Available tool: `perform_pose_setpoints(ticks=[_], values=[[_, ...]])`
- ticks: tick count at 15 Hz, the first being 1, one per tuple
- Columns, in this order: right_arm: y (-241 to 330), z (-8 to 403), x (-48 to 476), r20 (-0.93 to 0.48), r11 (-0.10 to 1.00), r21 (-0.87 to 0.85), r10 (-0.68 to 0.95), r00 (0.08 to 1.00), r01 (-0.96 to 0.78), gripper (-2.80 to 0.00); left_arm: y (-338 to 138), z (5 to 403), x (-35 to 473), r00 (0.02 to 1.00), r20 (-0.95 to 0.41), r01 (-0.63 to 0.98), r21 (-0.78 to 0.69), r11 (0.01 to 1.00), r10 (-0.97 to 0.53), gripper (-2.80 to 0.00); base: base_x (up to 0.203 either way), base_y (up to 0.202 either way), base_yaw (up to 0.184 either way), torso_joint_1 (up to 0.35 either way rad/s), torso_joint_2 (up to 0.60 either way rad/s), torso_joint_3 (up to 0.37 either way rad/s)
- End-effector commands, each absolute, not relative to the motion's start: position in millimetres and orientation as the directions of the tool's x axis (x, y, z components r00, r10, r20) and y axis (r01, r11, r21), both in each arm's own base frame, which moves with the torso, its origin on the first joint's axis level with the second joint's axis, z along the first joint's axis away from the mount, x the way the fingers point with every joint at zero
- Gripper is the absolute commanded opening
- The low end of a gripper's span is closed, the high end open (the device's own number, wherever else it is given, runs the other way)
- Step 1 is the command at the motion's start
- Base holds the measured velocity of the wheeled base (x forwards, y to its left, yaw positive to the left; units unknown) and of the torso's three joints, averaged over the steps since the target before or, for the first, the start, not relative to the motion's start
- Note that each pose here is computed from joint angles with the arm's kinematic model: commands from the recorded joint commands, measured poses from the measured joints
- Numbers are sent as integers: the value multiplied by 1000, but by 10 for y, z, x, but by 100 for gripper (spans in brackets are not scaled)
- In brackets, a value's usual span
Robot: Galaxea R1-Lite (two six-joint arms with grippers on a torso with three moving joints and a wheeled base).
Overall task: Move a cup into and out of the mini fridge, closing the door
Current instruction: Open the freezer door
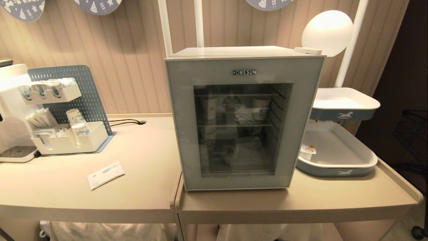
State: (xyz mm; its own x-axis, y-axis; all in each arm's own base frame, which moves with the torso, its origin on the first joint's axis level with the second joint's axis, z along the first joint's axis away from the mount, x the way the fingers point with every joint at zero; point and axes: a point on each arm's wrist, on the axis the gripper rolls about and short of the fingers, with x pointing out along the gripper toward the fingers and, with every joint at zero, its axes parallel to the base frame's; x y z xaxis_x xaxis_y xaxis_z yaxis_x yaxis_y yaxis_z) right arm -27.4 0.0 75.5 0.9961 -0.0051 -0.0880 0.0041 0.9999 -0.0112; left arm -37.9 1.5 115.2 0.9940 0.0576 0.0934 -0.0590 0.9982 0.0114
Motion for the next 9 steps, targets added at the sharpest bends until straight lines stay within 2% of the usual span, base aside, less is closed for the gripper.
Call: perform_pose_setpoints(ticks=[1, 3, 4, 7, 9], values=[[0, 754, -273, -90, 1000, -12, -6, 996, 5, -280, 22, 1612, -585, 981, 171, -90, 1, 996, 89, -280, 0, 0, 0, 0, 0, 0], [0, 754, -273, -90, 1000, -11, -6, 996, 5, -280, 32, 2168, -772, 972, 195, -132, -18, 991, 133, -280, 0, 0, 0, 0, 0, 0], [0, 754, -273, -90, 1000, -11, -6, 996, 5, -280, 39, 2418, -692, 975, 148, -162, -25, 986, 164, -280, 0, 0, 0, 0, 0, 0], [0, 754, -273, -90, 1000, -11, -8, 996, 7, -280, 58, 2930, -189, 967, -17, -253, -31, 967, 252, -280, 0, 0, 0, 0, 0, 0], [-1, 754, -273, -90, 1000, -10, -9, 996, 8, -280, 55, 3126, 156, 966, -95, -245, -26, 969, 241, -280, 0, 0, 0, 0, 0, 0]])
